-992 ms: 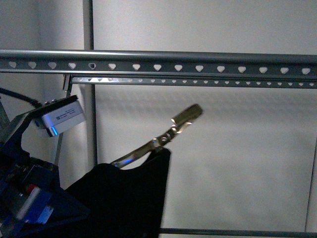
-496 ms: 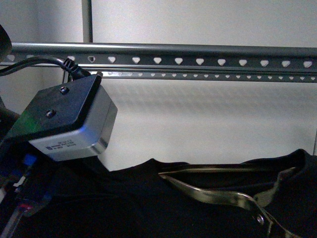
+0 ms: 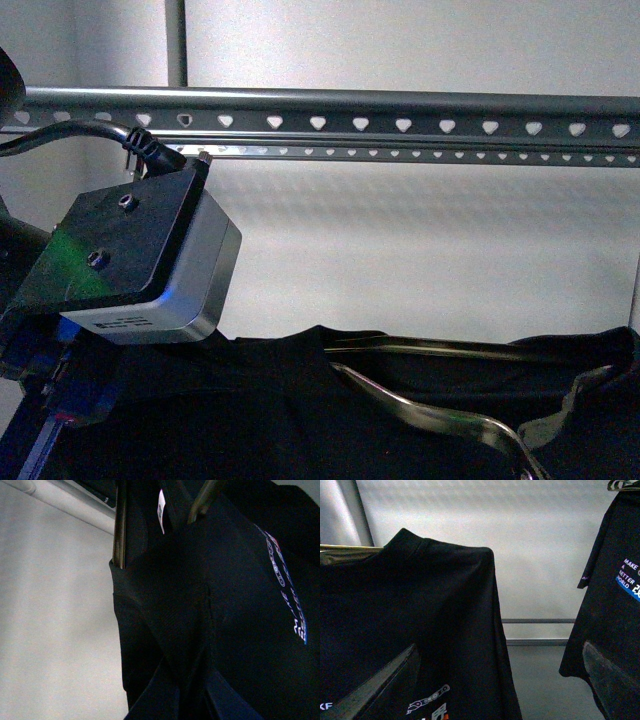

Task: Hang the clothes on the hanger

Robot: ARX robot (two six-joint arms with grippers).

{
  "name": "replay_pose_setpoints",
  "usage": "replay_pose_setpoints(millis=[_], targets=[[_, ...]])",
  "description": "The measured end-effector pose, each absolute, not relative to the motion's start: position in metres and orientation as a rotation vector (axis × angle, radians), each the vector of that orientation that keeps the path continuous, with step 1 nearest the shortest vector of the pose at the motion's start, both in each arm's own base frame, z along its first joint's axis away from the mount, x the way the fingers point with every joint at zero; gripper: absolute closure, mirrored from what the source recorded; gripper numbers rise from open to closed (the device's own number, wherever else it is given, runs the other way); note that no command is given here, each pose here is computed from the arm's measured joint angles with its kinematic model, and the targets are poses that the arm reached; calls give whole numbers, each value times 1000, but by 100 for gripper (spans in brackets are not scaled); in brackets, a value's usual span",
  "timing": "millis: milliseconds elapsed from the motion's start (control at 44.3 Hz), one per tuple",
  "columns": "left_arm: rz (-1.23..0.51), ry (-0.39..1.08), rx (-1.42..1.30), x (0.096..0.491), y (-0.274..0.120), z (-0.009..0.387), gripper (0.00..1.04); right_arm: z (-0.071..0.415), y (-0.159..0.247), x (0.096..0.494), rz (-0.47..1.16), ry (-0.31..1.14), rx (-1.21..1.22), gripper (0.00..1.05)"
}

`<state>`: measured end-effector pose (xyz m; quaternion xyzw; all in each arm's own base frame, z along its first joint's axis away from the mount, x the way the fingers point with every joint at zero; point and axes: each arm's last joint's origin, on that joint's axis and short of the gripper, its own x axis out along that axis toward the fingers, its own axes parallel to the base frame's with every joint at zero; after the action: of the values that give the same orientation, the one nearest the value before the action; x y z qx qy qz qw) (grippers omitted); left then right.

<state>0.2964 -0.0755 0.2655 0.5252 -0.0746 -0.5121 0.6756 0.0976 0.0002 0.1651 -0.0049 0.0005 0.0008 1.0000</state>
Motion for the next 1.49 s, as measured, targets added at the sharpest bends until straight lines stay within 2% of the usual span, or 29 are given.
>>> replay_pose_setpoints(millis=[135,226,293,406,519,677,744,789,970,1241,1331,1489], targets=[[-1152,-167,1182,296,-76,265,100,165,0,98,2,1,-10,7],[-1150,-164,1183,296,-75,265,100,170,-3,102,192,163,173,7],[-1151,-165,1183,296,-75,265,100,187,-10,114,267,176,206,7],[-1151,-165,1184,296,-75,265,100,233,-19,148,435,128,26,7],[-1150,-165,1184,296,-75,265,100,255,-24,180,510,103,-215,7],[-1150,-165,1184,296,-75,265,100,254,-26,230,678,132,-794,7],[-1150,-167,1184,296,-75,265,100,256,-24,248,714,87,-1050,7],[-1150,-167,1184,296,-75,265,100,261,-20,259,737,54,-1134,7],[-1149,-167,1184,296,-75,265,100,276,-7,285,762,20,-1252,7],[-1149,-167,1184,296,-75,265,100,269,4,322,790,141,-1212,8],[-1148,-166,1185,296,-75,265,100,262,8,332,790,155,-1172,19],[-1141,-159,1189,296,-74,265,100,256,13,341,774,164,-1106,47]])
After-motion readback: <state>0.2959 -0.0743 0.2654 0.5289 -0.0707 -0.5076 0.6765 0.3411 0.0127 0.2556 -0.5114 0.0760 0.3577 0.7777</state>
